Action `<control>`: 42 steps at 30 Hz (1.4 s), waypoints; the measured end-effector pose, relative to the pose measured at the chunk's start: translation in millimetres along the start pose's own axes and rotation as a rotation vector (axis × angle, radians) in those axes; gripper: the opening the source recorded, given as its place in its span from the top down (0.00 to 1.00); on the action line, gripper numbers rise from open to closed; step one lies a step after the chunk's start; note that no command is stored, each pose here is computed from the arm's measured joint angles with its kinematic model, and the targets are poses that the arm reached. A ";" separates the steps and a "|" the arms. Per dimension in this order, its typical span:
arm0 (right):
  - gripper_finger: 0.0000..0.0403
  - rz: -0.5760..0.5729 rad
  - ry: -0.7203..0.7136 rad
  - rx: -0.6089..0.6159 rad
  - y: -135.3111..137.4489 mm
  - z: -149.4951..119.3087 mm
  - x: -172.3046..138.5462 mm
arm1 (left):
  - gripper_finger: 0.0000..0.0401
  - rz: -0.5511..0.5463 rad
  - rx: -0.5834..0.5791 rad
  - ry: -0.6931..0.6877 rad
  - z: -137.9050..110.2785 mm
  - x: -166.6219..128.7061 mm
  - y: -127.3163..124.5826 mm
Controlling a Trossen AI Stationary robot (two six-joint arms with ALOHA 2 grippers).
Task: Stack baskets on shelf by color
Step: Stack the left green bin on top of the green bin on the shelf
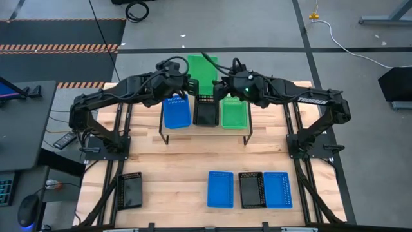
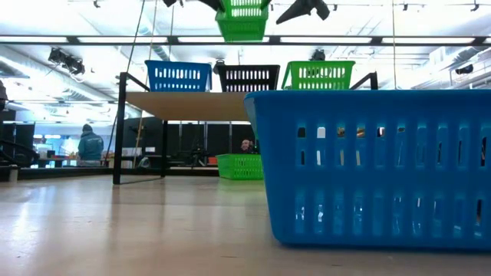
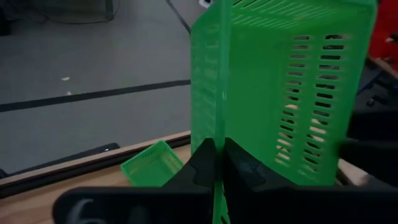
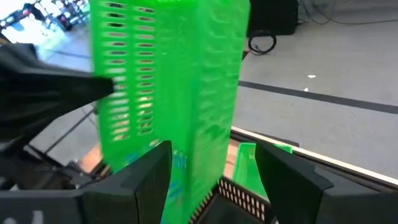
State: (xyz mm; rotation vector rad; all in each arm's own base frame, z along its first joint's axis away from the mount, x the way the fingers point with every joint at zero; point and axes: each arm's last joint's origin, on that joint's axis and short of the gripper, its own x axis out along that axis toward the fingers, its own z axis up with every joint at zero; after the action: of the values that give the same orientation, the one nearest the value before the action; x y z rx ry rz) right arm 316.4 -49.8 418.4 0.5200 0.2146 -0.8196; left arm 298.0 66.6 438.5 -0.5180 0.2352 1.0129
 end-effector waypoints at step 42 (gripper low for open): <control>0.98 -0.259 0.567 0.327 -65.6 -13.9 -59.4 | 0.62 -0.288 0.354 -0.093 26.1 -71.3 12.8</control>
State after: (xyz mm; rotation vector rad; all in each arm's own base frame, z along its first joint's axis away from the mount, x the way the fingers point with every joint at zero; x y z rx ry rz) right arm 228.2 -41.8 405.5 1.0467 0.6868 -0.9504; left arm 248.8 32.3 486.9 -0.1747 0.2434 0.6926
